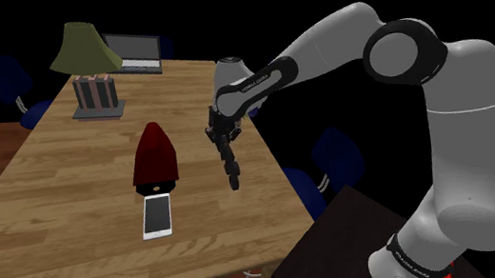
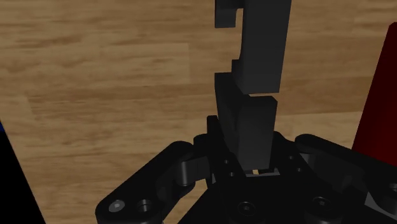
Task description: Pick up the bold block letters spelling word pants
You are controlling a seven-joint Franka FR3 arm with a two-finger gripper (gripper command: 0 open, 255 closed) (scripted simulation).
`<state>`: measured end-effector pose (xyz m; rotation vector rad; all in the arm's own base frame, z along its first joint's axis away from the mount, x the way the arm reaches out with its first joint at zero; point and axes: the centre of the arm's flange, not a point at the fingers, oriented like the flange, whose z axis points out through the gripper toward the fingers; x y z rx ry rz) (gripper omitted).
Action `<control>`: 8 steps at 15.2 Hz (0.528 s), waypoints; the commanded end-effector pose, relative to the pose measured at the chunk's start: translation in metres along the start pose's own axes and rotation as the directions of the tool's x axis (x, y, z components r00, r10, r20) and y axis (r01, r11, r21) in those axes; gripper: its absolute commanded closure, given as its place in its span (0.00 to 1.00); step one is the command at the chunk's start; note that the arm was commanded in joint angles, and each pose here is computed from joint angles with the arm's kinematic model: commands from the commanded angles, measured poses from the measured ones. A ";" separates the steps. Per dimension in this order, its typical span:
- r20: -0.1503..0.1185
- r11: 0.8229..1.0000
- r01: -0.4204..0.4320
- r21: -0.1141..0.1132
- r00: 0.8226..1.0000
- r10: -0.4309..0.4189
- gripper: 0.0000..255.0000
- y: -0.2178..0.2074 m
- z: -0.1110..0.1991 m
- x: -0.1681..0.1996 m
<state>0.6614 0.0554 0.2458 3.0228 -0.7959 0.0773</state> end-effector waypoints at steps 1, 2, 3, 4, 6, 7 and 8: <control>0.000 1.000 0.000 0.000 1.000 0.000 1.00 0.000 -0.012 0.000; 0.000 1.000 0.000 0.000 1.000 0.000 1.00 0.000 -0.017 0.000; 0.000 1.000 0.000 0.000 1.000 0.000 1.00 0.000 -0.022 0.001; 0.000 1.000 0.000 0.000 1.000 0.000 1.00 0.000 -0.027 0.001; 0.000 1.000 0.000 0.000 1.000 0.000 1.00 0.000 -0.038 0.002; 0.000 1.000 0.000 0.000 1.000 0.000 1.00 0.000 -0.039 0.002; 0.000 1.000 0.000 0.000 1.000 0.000 1.00 0.000 -0.039 0.002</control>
